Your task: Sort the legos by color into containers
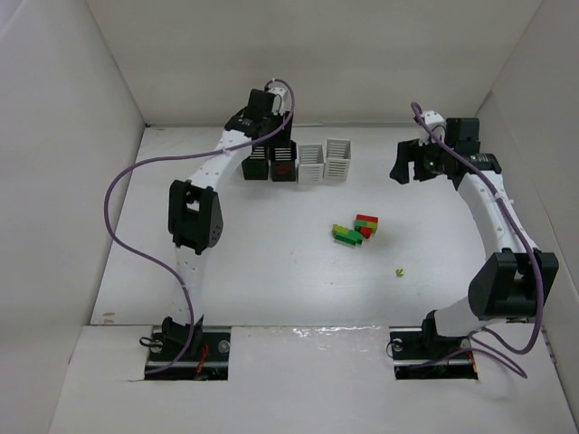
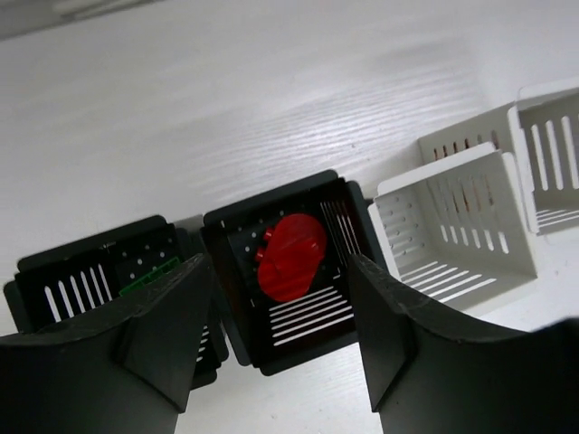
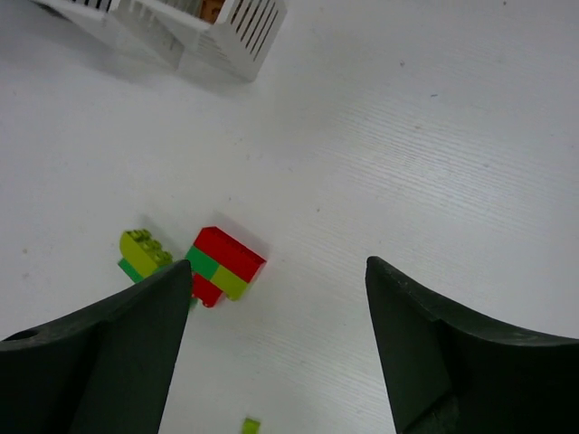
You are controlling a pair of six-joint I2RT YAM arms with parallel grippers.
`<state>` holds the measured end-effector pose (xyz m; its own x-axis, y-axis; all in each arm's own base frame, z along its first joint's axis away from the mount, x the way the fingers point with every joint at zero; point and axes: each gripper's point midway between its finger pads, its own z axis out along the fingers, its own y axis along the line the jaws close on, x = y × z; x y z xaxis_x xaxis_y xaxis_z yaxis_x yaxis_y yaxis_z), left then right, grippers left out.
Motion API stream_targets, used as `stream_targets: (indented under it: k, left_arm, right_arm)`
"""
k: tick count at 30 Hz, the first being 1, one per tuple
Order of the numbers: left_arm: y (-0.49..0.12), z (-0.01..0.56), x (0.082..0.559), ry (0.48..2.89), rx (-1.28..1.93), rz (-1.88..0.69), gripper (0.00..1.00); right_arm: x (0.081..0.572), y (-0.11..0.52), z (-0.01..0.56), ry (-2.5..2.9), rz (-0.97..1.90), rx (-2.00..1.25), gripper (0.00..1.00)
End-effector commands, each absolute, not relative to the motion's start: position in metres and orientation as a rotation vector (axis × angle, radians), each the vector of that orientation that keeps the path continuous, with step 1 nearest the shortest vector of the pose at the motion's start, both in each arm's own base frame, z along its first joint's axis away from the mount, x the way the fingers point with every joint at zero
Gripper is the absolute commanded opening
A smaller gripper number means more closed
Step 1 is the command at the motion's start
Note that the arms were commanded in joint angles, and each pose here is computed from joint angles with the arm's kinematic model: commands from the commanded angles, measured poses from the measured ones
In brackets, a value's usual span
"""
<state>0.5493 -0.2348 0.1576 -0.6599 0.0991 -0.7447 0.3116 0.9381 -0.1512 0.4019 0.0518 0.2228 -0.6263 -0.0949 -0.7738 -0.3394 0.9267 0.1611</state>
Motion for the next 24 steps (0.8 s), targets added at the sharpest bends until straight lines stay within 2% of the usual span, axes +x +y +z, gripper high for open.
stream_targets:
  k: [1,2,3,4,6,8,9,11,12,16,19,24]
  left_arm:
    - [-0.231,0.241,0.554,2.081,0.299,-0.368,0.59]
    - [-0.231,0.293,0.547,1.947,0.296,-0.403,0.60]
    - [-0.225,0.310,0.542,1.898,0.291,-0.416,0.60]
    - [-0.223,0.307,0.533,1.895,0.307,-0.420,0.61]
    - [-0.217,0.359,0.510,1.774,0.315,-0.436,0.61]
    - [-0.211,0.356,0.494,1.781,0.316,-0.435,0.63]
    - [-0.205,0.376,0.478,1.737,0.312,-0.440,0.63]
    - [-0.196,0.360,0.465,1.774,0.300,-0.417,0.63]
    - [-0.191,0.371,0.452,1.752,0.298,-0.420,0.64]
    - [-0.173,0.359,0.432,1.774,0.272,-0.363,0.64]
    - [-0.166,0.345,0.424,1.800,0.268,-0.329,0.66]
    - [-0.153,0.345,0.421,1.806,0.256,-0.299,0.68]
  right_arm:
    - [0.382,0.068,0.214,2.217,0.365,-0.549,0.82]
    - [0.371,0.072,0.206,2.234,0.362,-0.615,0.77]
    - [0.361,0.080,0.201,2.231,0.362,-0.695,0.75]
    - [0.347,0.081,0.184,2.260,0.366,-0.753,0.73]
    - [0.322,0.080,0.179,2.242,0.337,-0.892,0.67]
    - [0.295,0.078,0.166,2.214,0.321,-1.053,0.60]
    - [0.277,0.075,0.157,2.239,0.332,-1.114,0.58]
    - [0.251,0.065,0.137,2.268,0.302,-1.235,0.55]
    - [0.243,0.060,0.138,2.210,0.253,-1.332,0.51]
    - [0.204,0.037,0.122,2.138,0.189,-1.615,0.46]
    - [0.191,0.023,0.111,1.998,0.153,-1.838,0.43]
    - [0.183,0.023,0.095,1.885,0.191,-2.034,0.43]
